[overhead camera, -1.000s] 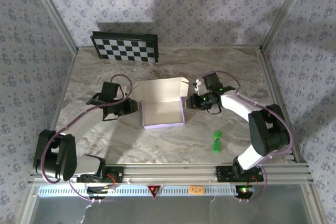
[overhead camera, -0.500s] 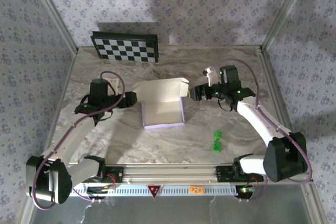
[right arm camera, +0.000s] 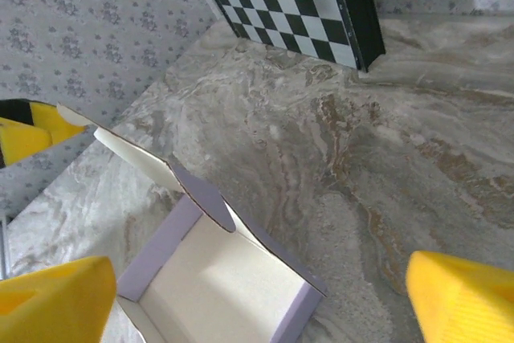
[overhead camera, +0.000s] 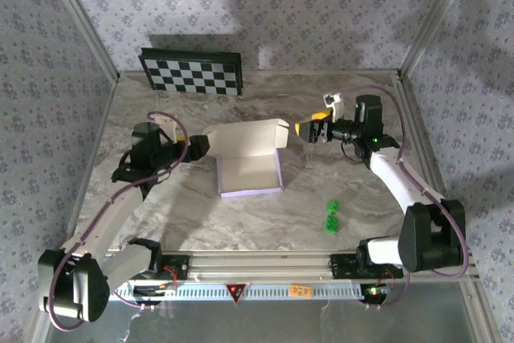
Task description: Fold the paper box
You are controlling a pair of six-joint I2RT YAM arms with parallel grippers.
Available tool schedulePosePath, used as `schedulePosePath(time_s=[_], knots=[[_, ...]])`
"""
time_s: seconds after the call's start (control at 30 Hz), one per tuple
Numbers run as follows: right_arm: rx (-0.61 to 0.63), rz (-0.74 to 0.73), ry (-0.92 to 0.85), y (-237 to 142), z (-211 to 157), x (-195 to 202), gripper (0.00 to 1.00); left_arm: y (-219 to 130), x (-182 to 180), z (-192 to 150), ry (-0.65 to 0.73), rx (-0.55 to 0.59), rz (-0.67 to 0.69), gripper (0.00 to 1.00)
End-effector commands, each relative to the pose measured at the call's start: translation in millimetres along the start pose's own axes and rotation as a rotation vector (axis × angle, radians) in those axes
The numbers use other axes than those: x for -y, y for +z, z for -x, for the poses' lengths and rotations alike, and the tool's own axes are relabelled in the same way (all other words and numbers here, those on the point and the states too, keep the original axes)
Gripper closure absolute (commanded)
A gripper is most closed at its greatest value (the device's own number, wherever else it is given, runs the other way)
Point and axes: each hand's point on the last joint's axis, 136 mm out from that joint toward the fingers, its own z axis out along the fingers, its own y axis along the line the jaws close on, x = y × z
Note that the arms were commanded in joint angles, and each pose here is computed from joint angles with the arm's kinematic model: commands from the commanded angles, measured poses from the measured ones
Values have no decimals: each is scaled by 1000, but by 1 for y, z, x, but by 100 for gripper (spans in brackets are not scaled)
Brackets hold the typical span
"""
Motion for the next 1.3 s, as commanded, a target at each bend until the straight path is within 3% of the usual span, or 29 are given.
schedulePosePath(time_s=[0.0,0.13,0.37,0.5,0.73,0.97,1.13,1.27], knots=[[-48,22,-49,10,-2,6,11,6,2,7,50,15,-18,10],[-124,-34,-94,25,-17,23,23,13,-6,9,-1,20,12,8],[-232,89,-291,44,-38,2,27,18,-12,7,-24,8,37,3],[-236,152,-415,49,-43,-9,27,24,-7,-4,54,-47,-9,11],[-253,180,-472,63,-43,-4,30,41,-13,-2,147,-58,1,17],[-301,214,-463,73,-55,-4,42,54,4,5,159,-100,-85,35],[-295,210,-482,78,-44,-8,52,55,10,2,189,-138,-85,51],[-305,197,-481,79,-44,-8,58,54,12,-2,214,-160,-78,57]])
